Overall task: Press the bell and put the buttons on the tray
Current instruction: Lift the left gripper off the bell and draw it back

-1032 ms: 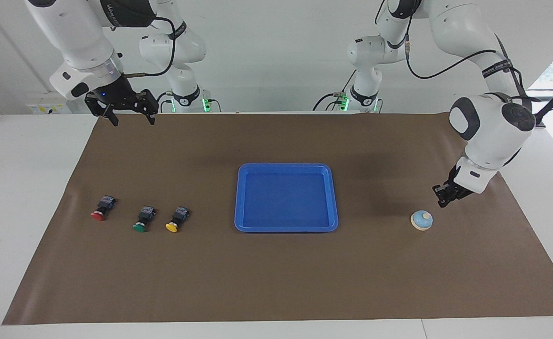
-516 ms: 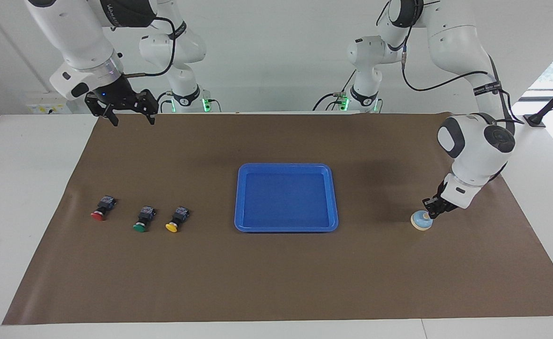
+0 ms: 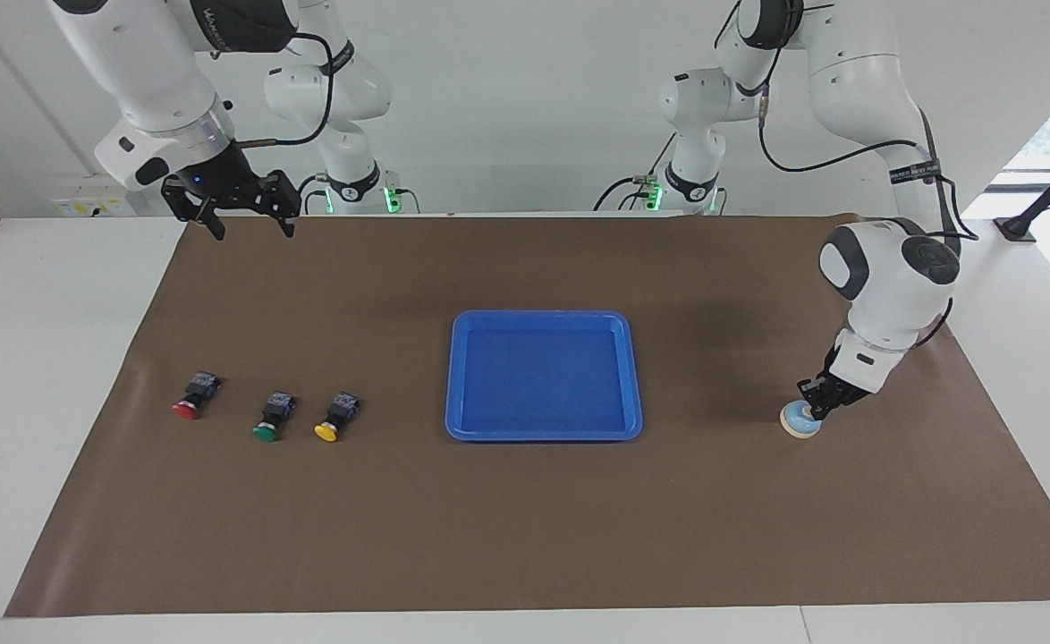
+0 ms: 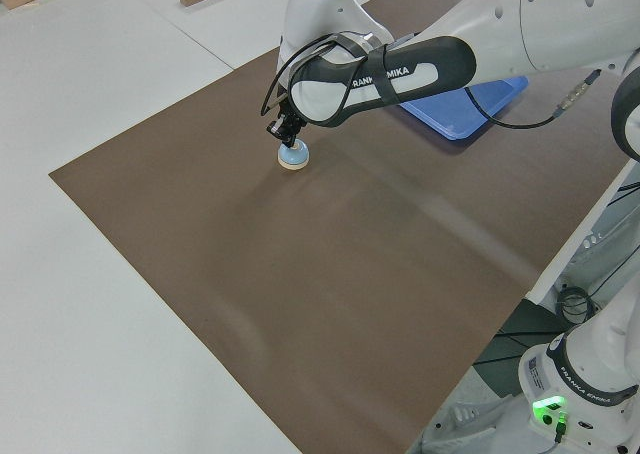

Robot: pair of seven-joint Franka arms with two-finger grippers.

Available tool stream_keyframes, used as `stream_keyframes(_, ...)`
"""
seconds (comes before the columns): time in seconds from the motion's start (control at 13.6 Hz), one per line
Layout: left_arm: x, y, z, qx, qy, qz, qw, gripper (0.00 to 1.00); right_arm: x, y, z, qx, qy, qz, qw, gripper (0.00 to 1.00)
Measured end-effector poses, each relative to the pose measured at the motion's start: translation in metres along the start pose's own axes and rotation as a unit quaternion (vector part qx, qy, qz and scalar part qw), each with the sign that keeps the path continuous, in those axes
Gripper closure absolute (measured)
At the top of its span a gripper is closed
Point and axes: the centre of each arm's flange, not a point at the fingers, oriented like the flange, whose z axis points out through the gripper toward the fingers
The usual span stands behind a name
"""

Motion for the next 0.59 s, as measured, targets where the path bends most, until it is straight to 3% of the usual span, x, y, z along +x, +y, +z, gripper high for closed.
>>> stream_keyframes(0.07,0.002,0.0,-0.013,0.0,-0.014,0.0,1.0,0.93,0.0,0.0,0.0,0.0,0.0,0.0,1.0,0.0)
stream_keyframes(0.22,0.004,0.001,-0.063,0.0,-0.026,0.001,1.0,0.71,0.0,0.0,0.0,0.0,0.0,0.0,1.0,0.0)
stream_keyframes(0.52,-0.021,0.009,-0.172,0.001,-0.017,0.006,1.0,0.22,0.0,0.0,0.0,0.0,0.0,0.0,1.0,0.0)
stream_keyframes(0.59,-0.031,0.01,-0.193,0.002,-0.017,0.007,1.0,0.13,0.0,0.0,0.0,0.0,0.0,0.0,1.0,0.0)
